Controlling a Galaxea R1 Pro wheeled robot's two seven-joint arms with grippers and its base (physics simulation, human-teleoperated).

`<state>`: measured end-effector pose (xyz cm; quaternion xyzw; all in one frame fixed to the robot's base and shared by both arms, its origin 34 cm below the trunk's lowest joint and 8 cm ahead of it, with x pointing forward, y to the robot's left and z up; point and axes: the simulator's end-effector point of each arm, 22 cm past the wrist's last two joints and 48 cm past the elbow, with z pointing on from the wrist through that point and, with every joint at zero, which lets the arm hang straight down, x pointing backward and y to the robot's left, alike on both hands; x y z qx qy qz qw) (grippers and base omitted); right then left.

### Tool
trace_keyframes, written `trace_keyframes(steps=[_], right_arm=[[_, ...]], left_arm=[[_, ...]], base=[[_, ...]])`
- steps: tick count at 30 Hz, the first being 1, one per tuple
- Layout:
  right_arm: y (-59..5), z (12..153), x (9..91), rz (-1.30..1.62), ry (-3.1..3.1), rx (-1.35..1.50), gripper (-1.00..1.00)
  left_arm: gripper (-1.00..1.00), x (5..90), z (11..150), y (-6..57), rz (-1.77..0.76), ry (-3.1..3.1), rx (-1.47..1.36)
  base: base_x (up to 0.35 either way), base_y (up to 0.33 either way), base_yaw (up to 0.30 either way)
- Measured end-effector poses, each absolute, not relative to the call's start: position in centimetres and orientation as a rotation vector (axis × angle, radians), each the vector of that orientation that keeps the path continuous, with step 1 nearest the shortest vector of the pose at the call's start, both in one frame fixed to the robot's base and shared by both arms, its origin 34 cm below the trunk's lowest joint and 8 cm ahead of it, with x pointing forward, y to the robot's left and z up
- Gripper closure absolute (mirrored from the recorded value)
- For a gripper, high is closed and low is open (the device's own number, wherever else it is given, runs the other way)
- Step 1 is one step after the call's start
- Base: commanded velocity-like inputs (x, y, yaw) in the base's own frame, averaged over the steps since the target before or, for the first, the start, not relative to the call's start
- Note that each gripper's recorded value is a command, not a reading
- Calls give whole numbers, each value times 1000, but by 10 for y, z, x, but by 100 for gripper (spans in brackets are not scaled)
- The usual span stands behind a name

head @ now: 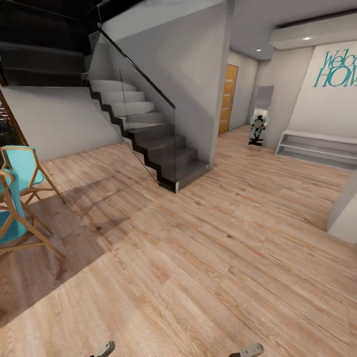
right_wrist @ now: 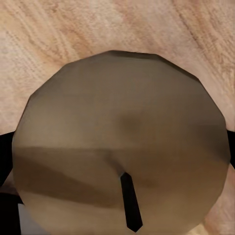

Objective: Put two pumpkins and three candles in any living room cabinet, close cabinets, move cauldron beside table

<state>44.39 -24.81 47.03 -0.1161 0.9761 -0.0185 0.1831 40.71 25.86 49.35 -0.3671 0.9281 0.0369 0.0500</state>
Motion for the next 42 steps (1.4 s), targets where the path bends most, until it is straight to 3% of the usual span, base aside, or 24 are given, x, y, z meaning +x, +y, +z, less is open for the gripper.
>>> trace_keyframes(steps=[42], right_arm=[[-247,454,424,-44,2806,-333,100]], left_arm=[[100,388,479,261,149,2869,-1142]], base=[[0,0,183]])
